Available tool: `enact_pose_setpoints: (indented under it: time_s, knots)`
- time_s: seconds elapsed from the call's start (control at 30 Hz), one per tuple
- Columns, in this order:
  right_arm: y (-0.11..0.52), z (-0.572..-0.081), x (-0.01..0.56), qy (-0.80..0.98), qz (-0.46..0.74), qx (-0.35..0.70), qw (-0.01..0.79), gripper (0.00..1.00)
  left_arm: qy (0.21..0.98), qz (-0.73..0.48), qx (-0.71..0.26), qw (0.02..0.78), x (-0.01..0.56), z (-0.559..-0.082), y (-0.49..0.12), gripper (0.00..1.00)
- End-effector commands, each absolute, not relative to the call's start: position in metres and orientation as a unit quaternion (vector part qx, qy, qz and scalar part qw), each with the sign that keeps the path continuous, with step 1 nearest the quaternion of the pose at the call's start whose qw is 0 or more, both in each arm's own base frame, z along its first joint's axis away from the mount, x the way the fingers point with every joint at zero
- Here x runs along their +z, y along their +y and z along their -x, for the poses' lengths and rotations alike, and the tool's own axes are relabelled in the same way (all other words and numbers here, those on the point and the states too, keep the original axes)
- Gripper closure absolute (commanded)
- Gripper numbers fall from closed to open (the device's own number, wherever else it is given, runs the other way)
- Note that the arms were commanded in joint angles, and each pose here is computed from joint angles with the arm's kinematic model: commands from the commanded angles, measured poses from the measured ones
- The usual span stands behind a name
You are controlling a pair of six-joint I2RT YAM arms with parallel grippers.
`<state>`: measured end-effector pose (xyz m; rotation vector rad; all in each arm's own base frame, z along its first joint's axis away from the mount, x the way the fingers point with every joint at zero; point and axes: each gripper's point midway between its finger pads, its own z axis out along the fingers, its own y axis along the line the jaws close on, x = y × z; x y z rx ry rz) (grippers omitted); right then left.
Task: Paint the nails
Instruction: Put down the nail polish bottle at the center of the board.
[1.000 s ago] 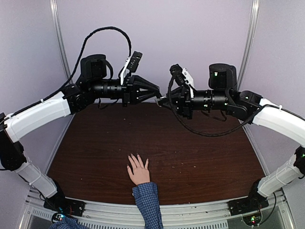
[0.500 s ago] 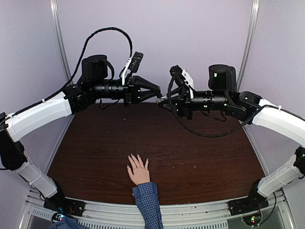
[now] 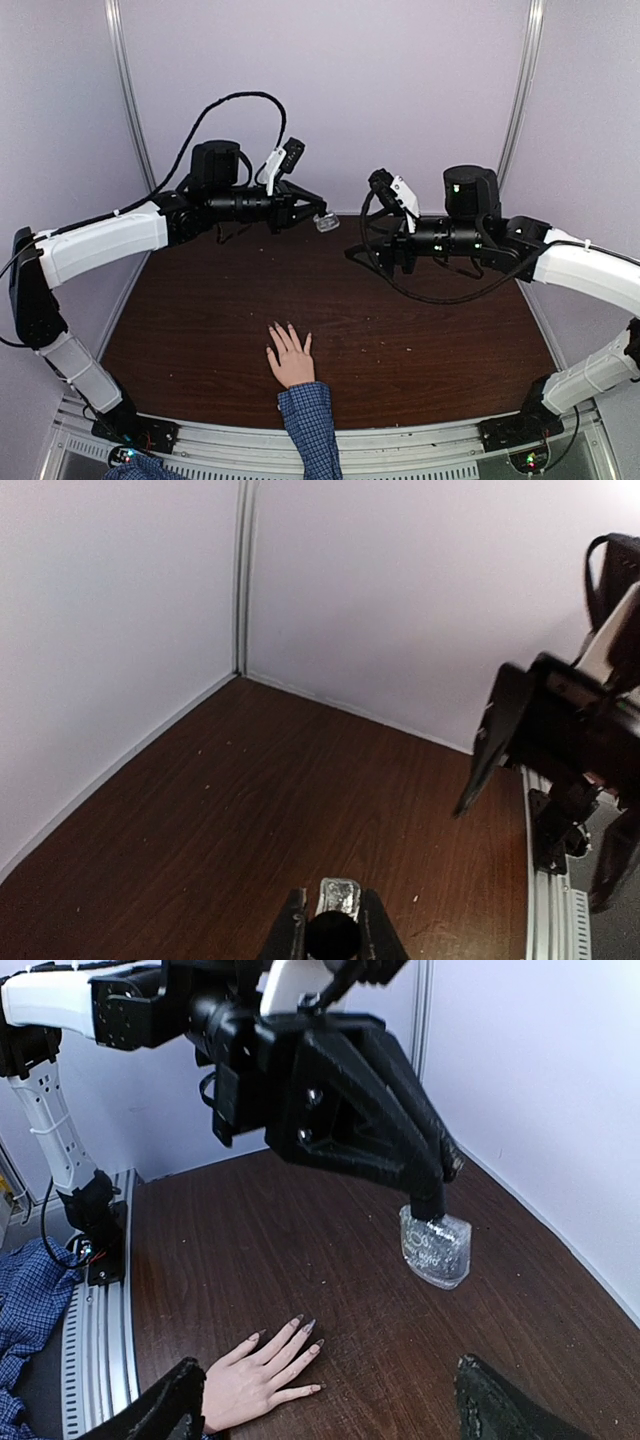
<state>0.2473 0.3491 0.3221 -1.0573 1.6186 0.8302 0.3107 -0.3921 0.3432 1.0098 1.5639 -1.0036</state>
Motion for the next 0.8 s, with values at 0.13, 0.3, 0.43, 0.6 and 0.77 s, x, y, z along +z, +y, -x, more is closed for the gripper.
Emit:
enact_pose_setpoints:
  time_s: [0.13,0.3,0.43,0.6,0.77]
  knots:
    - [0.33,-0.253,0.329,0.677,0.404,0.321,0.525,0.13,0.69,-0.396,-0.334,0.506,0.27,-0.359,-0.389,1.0]
    - [0.328,-0.252,0.324,0.682,0.401,0.321,0.52,0.12,0.713,-0.377,-0.332,0.489,0.229,-0.377,-0.389,1.0]
    - [0.328,-0.251,0.321,0.685,0.401,0.322,0.517,0.12,0.732,-0.352,-0.331,0.48,0.197,-0.392,-0.387,1.0]
    - [0.327,-0.251,0.322,0.684,0.401,0.321,0.517,0.12,0.751,-0.342,-0.311,0.471,0.158,-0.403,-0.385,1.0]
    - [0.329,-0.252,0.322,0.684,0.401,0.324,0.515,0.11,0.765,-0.334,-0.294,0.466,0.13,-0.407,-0.381,1.0]
